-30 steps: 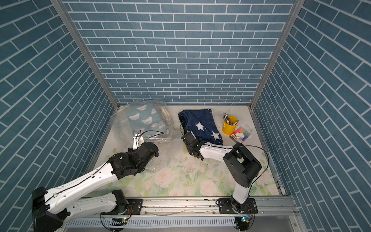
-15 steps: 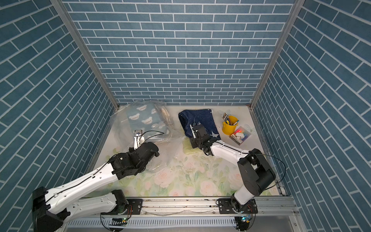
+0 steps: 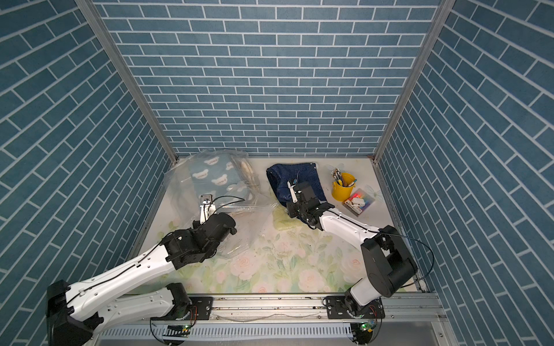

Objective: Take the blanket out of the vacuum bag
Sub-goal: Place the blanket at the center of the board.

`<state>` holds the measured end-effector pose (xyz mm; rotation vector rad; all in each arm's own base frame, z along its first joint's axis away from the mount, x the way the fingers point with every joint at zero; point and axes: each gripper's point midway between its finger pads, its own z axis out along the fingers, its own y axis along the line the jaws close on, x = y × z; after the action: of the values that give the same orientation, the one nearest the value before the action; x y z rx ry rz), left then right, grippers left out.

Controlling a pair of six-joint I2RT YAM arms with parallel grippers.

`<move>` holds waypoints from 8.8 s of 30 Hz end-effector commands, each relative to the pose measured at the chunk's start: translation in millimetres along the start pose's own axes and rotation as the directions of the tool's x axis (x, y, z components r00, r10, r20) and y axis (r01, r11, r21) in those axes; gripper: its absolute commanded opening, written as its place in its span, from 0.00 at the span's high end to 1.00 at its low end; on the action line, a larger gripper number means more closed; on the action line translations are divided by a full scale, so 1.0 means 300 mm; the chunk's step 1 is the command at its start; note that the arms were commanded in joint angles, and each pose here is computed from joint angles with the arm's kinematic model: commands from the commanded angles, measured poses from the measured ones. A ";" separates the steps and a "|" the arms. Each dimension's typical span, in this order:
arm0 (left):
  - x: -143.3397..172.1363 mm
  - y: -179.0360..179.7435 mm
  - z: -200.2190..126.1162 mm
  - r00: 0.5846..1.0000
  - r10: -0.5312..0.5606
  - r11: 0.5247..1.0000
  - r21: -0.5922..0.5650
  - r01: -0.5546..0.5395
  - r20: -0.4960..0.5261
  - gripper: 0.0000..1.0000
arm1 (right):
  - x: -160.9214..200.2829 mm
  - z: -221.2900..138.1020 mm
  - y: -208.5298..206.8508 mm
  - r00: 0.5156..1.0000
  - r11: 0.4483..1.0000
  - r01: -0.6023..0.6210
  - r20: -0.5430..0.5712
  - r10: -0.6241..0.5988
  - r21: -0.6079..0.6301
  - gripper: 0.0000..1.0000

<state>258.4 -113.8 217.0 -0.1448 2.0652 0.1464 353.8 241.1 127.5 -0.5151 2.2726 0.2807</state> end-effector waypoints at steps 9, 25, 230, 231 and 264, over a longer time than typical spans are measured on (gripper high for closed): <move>0.019 -0.002 0.009 1.000 -0.007 1.000 0.016 0.007 -0.007 0.97 | 0.138 0.094 -0.014 0.983 0.980 0.139 -0.141 -0.119 0.140 0.54; 0.038 -0.004 0.017 1.000 0.005 1.000 0.018 -0.005 -0.013 0.97 | 0.203 0.206 -0.054 0.978 0.958 0.140 -0.185 -0.095 0.249 0.43; -0.029 0.055 -0.046 0.975 -0.210 0.975 0.088 0.204 0.070 1.00 | -0.298 0.604 0.107 0.969 0.968 0.241 -0.075 -0.235 0.077 0.53; -0.032 0.053 -0.046 0.975 -0.212 0.975 0.089 0.206 0.072 1.00 | -0.292 0.609 0.100 0.968 0.966 0.245 -0.081 -0.238 0.086 0.54; -0.005 -0.011 -0.021 0.983 -0.179 0.976 0.128 0.174 0.032 1.00 | -0.418 0.634 0.140 1.000 0.978 0.008 0.002 -0.007 -0.208 0.58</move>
<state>252.3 -114.6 223.6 -0.2532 1.9969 -0.0801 544.3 376.4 111.9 -0.6193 2.1843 0.4269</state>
